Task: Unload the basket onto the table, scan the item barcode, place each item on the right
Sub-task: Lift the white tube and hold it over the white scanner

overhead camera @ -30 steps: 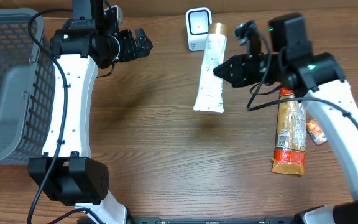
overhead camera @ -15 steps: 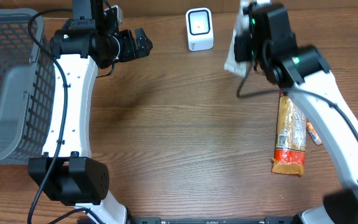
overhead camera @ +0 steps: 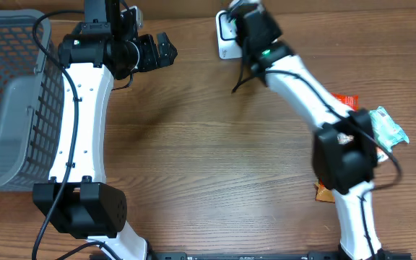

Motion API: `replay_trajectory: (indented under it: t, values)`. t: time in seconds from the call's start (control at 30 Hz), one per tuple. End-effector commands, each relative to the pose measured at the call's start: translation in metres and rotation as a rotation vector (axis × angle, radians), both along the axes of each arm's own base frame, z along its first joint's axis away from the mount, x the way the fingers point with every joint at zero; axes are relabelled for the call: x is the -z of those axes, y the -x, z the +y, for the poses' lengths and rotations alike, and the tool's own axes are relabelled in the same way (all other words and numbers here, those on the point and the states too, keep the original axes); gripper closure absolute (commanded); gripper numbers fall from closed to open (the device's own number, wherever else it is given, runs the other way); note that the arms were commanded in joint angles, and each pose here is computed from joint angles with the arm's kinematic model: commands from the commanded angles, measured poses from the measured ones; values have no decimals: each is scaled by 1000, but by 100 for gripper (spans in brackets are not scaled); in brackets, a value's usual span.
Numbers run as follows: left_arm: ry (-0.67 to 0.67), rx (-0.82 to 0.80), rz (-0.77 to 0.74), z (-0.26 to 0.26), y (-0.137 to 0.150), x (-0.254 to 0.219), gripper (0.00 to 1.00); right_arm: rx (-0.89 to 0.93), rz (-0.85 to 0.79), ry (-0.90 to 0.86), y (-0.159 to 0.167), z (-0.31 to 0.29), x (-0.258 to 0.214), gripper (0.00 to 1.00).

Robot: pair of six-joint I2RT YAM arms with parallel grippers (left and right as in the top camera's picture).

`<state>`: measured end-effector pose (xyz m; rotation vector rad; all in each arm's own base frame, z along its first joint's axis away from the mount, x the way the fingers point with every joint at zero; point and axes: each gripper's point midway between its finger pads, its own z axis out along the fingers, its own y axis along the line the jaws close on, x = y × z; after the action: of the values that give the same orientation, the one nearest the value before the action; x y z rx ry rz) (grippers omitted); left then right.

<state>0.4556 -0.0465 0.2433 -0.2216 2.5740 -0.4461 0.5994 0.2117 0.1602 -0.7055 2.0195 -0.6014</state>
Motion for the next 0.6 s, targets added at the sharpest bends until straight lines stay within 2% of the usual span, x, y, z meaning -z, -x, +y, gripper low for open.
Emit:
replay_trajectory:
  t: [0.0,0.2,0.57]
  values:
    - [-10,18,-10,-1,-1,-1,0,-33,-76,286,-8,4,-20,96]
    - [-10,18,-10,-1,-1,-1,0,-54,-80,348,-14,13,3,96]
    - [-10,18,-10,-1,-1,-1,0,-63,-101,336,-12,23,-2,96]
